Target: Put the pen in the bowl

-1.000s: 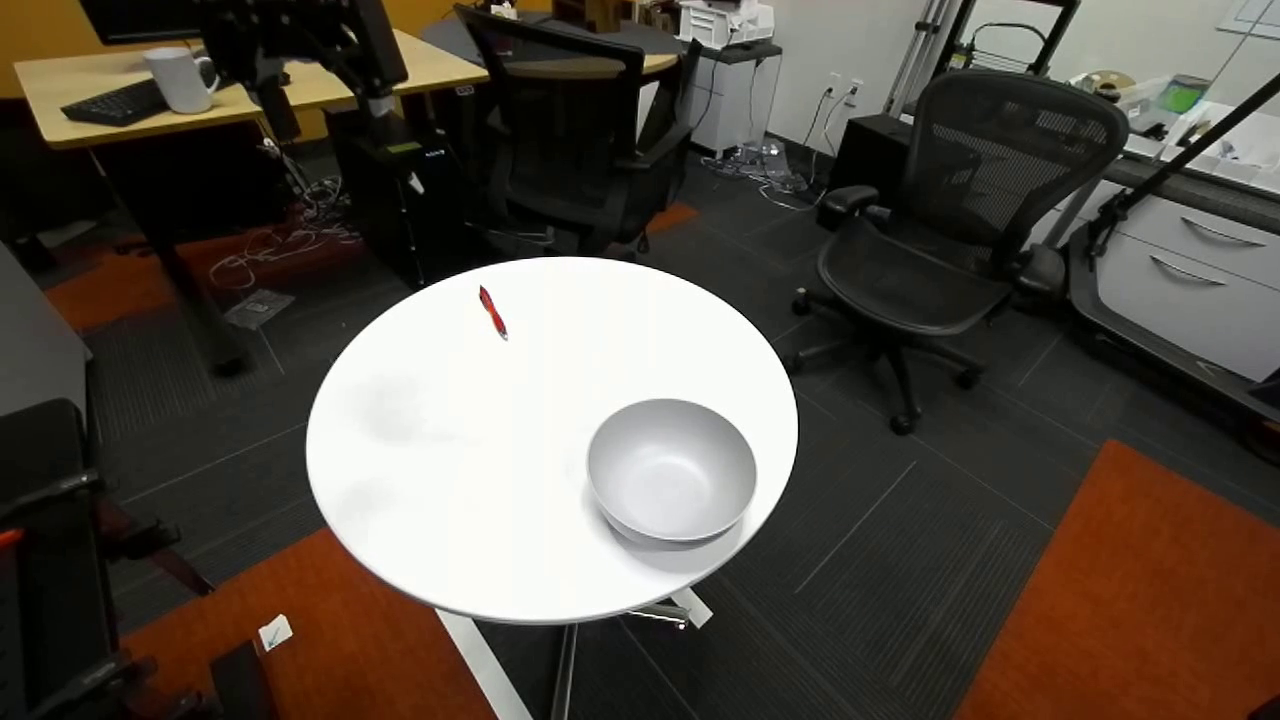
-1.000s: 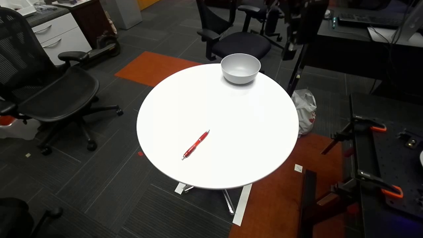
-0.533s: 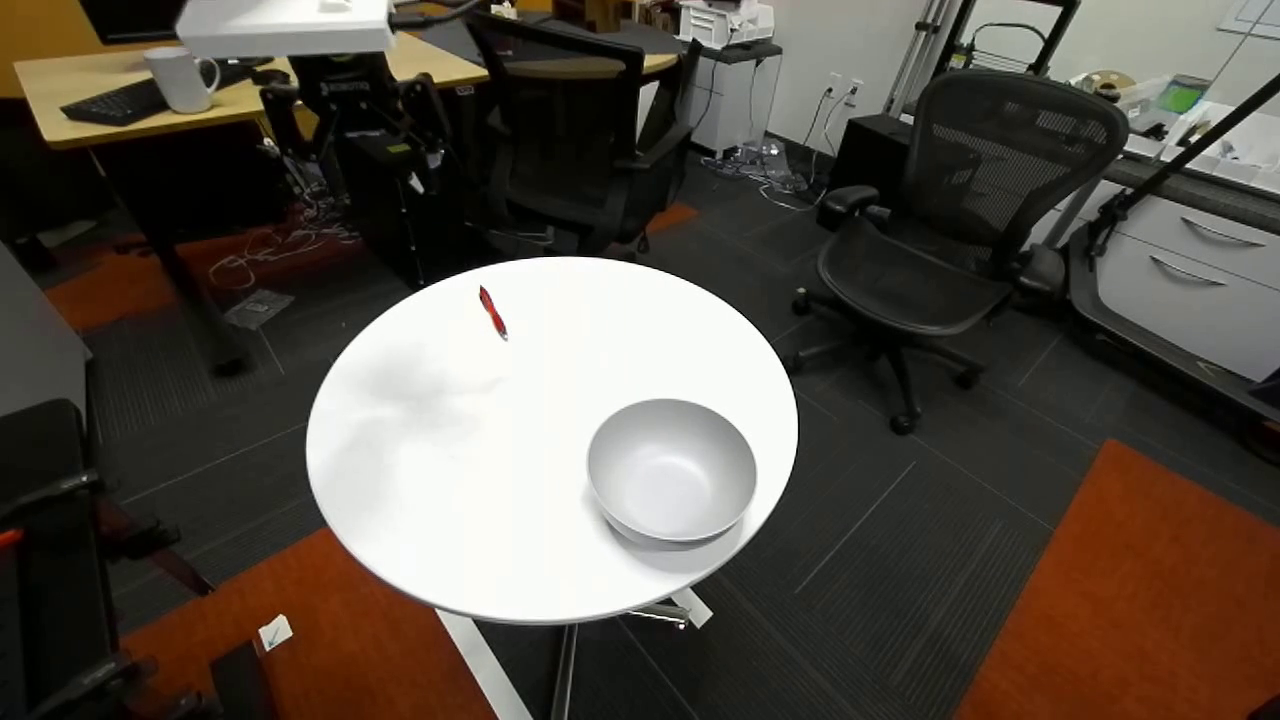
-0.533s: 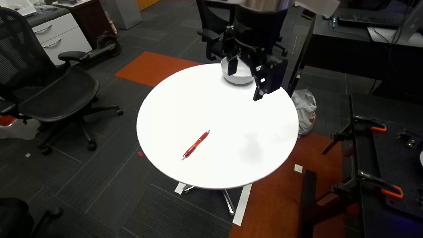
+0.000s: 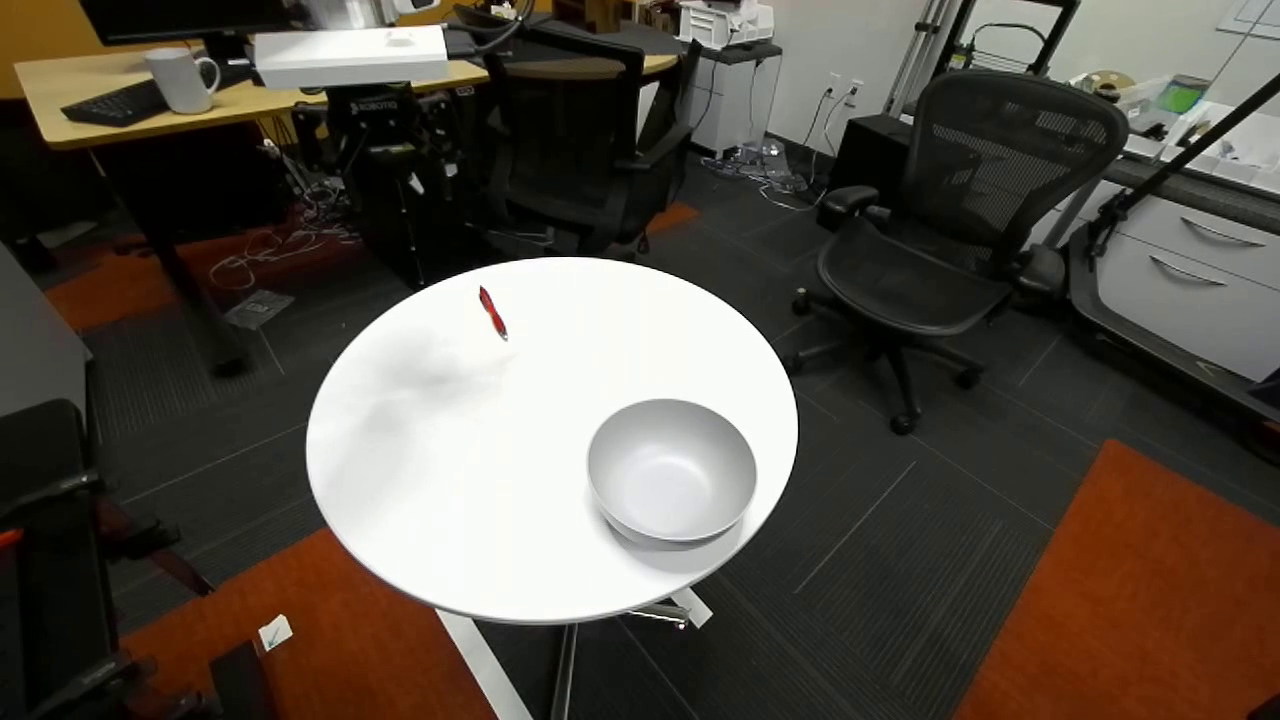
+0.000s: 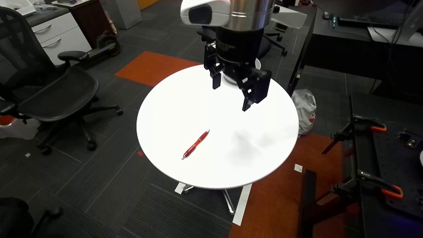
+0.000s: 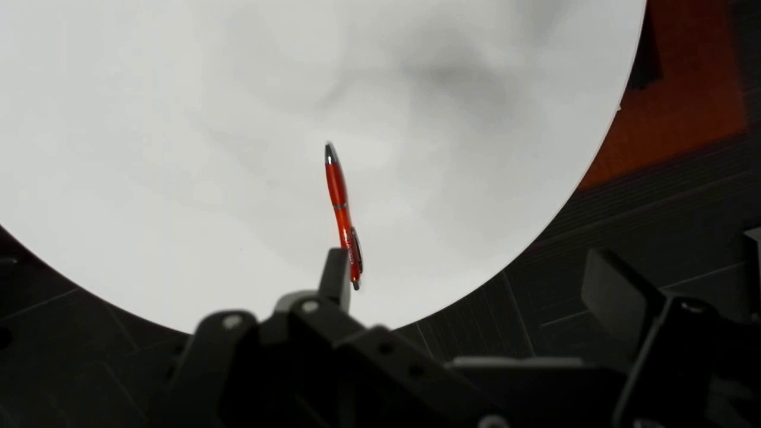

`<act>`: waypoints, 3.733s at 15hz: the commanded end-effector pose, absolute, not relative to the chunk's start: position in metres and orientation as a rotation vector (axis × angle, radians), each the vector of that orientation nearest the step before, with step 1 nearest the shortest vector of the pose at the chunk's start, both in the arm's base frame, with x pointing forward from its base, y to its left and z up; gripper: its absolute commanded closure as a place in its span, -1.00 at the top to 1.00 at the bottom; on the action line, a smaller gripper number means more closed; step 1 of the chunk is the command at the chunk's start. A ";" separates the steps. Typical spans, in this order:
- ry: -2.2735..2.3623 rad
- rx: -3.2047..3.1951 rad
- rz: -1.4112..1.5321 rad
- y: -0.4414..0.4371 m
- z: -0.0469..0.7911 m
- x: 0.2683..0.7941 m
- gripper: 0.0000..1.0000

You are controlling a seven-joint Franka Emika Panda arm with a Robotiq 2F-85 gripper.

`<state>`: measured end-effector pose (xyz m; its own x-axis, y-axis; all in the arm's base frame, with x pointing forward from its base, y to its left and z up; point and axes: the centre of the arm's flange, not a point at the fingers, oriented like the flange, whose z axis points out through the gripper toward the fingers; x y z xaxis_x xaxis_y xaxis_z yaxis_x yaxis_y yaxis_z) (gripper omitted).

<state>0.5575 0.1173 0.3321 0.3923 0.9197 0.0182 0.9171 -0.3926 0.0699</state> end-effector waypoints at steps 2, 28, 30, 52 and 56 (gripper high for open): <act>1.833 2.493 0.128 0.122 0.326 0.567 1.00; 2.024 2.400 0.068 0.155 0.165 0.648 1.00; 1.990 2.420 0.062 0.150 0.159 0.654 1.00; 1.925 2.503 0.012 0.152 0.120 0.667 -0.14; 1.918 2.503 0.025 0.152 0.123 0.670 -0.76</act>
